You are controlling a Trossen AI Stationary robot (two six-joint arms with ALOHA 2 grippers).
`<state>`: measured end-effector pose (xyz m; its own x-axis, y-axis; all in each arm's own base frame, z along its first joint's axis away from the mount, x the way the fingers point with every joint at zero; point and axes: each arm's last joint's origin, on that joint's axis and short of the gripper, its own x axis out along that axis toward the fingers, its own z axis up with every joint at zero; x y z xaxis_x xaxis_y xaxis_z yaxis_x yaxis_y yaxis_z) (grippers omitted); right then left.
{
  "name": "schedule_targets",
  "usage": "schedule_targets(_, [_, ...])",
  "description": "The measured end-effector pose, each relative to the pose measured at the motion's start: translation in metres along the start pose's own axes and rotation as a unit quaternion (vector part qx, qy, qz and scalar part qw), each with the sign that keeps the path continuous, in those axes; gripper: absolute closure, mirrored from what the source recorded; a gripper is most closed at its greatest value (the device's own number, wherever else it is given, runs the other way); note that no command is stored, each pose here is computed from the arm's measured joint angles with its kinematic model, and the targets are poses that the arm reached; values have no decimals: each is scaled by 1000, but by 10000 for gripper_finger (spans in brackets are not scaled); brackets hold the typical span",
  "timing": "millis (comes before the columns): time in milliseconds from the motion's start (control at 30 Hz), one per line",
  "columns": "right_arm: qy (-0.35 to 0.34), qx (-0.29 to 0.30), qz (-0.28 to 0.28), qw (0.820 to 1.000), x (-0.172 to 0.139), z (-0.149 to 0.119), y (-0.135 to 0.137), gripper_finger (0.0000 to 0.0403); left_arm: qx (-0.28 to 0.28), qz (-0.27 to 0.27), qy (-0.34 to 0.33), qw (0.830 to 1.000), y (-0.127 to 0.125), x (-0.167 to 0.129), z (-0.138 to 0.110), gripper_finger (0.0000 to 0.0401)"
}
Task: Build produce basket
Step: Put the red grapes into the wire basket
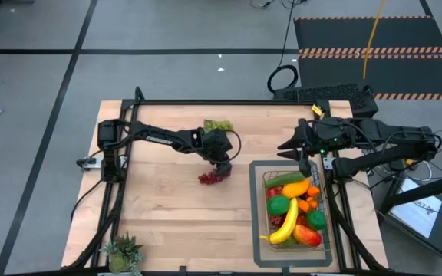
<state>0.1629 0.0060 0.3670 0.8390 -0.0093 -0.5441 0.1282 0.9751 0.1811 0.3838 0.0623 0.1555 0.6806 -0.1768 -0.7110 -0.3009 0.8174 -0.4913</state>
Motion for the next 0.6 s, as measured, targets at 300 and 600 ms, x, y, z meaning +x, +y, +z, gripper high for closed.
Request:
schedule_targets(300, [-2,-3,-1,1000,-9,-3,-1,305,-7,-10,-60,998,-22,-32,20,398])
schedule_targets(600, [-9,8,-15,1000,-5,-1,-1,305,33,-22,-171,984,-62,-93,55,399])
